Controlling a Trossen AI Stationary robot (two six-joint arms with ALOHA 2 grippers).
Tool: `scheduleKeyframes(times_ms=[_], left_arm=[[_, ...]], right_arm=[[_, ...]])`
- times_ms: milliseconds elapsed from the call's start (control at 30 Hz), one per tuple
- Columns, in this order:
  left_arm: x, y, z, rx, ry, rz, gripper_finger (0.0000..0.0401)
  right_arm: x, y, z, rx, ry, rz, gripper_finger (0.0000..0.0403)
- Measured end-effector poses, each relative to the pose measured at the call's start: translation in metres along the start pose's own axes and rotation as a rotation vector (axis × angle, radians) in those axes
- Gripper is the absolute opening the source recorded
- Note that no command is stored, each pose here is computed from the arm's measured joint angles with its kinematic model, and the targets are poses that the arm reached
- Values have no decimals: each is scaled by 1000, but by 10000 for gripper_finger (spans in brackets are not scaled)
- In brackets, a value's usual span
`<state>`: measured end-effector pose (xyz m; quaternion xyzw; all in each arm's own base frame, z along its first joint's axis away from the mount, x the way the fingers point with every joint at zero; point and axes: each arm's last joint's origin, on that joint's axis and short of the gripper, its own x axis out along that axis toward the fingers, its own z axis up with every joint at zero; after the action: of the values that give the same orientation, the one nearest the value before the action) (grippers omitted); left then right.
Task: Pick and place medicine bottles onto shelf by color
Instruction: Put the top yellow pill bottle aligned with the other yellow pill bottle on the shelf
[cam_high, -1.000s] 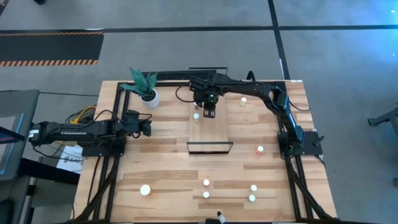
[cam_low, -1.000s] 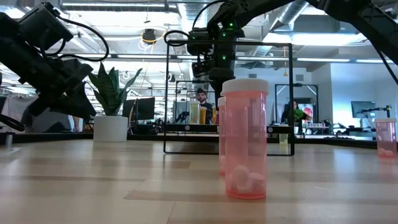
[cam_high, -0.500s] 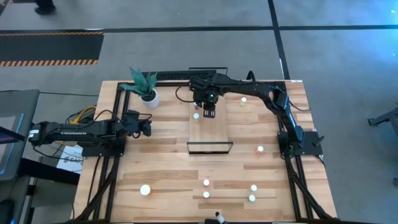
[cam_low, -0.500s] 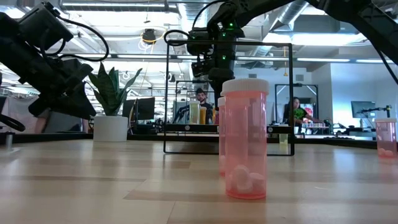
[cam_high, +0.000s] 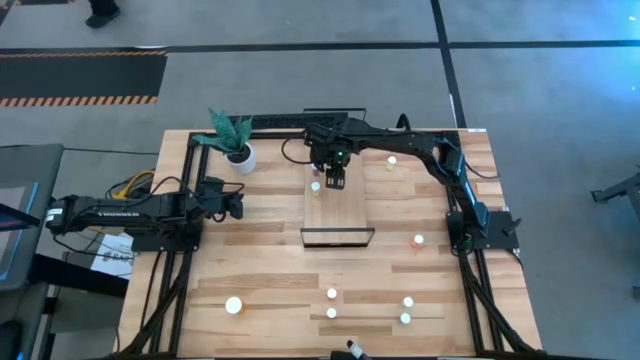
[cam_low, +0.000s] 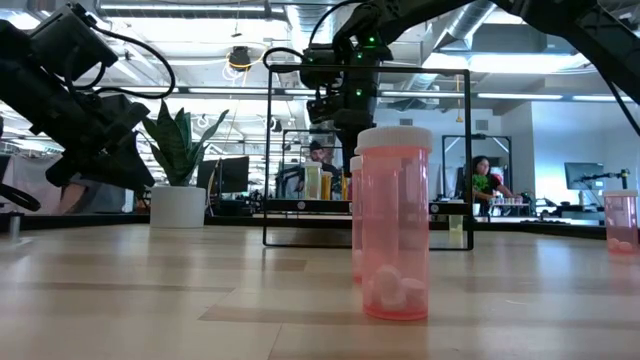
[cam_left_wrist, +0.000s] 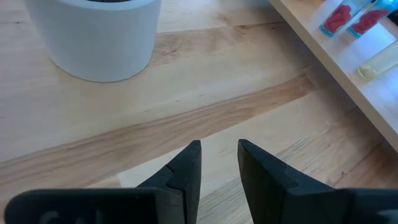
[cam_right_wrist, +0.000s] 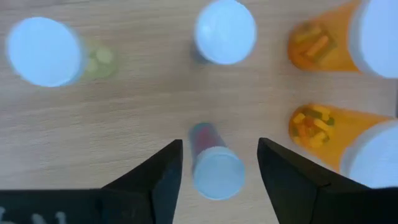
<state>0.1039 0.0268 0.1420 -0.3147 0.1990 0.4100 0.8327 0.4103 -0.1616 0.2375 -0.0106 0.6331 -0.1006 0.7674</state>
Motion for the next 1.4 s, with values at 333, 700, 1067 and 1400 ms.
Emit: scheduleKeyframes(times_ms=[333, 700, 1067, 1400], left_arm=[[0, 0, 0, 0, 0, 0, 91], [0, 0, 0, 0, 0, 0, 91], [0, 0, 0, 0, 1, 0, 91], [0, 0, 0, 0, 7, -6, 91]], right_arm=[[-11, -1, -1, 65, 21, -11, 230], [-39, -4, -4, 137, 72, -29, 230], [-62, -28, -34, 373, 207, 50, 230], [-55, -31, -91, 566, 258, 88, 230]])
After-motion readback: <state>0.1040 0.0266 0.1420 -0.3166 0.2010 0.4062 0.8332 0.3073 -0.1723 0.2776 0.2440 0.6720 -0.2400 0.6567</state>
